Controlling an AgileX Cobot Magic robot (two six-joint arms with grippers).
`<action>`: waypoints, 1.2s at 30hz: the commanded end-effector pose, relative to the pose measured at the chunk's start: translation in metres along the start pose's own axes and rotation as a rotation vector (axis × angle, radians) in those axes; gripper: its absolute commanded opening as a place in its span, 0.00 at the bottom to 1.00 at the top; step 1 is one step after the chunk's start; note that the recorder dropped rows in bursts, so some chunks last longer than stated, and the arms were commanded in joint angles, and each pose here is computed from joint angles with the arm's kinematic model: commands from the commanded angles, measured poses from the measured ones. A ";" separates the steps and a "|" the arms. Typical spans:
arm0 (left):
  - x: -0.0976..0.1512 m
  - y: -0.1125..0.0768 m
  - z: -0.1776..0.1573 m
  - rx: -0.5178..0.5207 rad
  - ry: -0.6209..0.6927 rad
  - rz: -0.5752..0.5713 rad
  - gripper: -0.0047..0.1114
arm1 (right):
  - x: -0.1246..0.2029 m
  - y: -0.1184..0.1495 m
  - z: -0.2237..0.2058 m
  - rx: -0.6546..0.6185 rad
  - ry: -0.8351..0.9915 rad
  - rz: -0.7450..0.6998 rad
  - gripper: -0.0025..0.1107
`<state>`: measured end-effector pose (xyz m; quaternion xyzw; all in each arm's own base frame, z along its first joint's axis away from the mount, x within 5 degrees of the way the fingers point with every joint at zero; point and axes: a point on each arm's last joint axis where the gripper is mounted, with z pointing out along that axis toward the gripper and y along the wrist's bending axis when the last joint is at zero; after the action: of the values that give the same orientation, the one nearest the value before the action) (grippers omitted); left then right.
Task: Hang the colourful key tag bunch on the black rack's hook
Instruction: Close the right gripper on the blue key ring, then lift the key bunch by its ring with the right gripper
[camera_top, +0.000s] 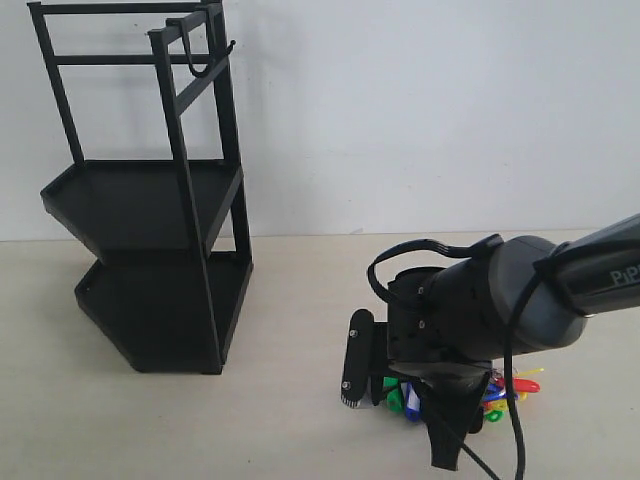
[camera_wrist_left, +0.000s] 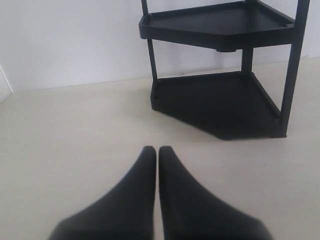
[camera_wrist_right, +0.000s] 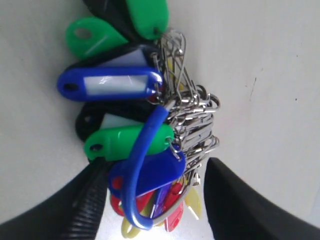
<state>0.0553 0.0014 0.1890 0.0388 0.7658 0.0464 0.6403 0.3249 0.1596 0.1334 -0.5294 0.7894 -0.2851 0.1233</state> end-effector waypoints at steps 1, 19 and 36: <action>-0.001 0.000 0.000 0.001 -0.010 -0.002 0.08 | -0.001 -0.002 0.000 0.001 -0.020 0.009 0.50; -0.001 0.000 0.000 0.001 -0.010 -0.002 0.08 | -0.001 -0.002 0.000 -0.005 -0.018 0.012 0.02; -0.001 0.000 0.000 0.001 -0.010 -0.002 0.08 | -0.001 -0.027 -0.036 -0.023 -0.065 0.283 0.02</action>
<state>0.0553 0.0014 0.1890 0.0388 0.7658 0.0464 0.6403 0.3306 0.1628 0.1548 -0.4554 0.8362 -0.2676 0.1476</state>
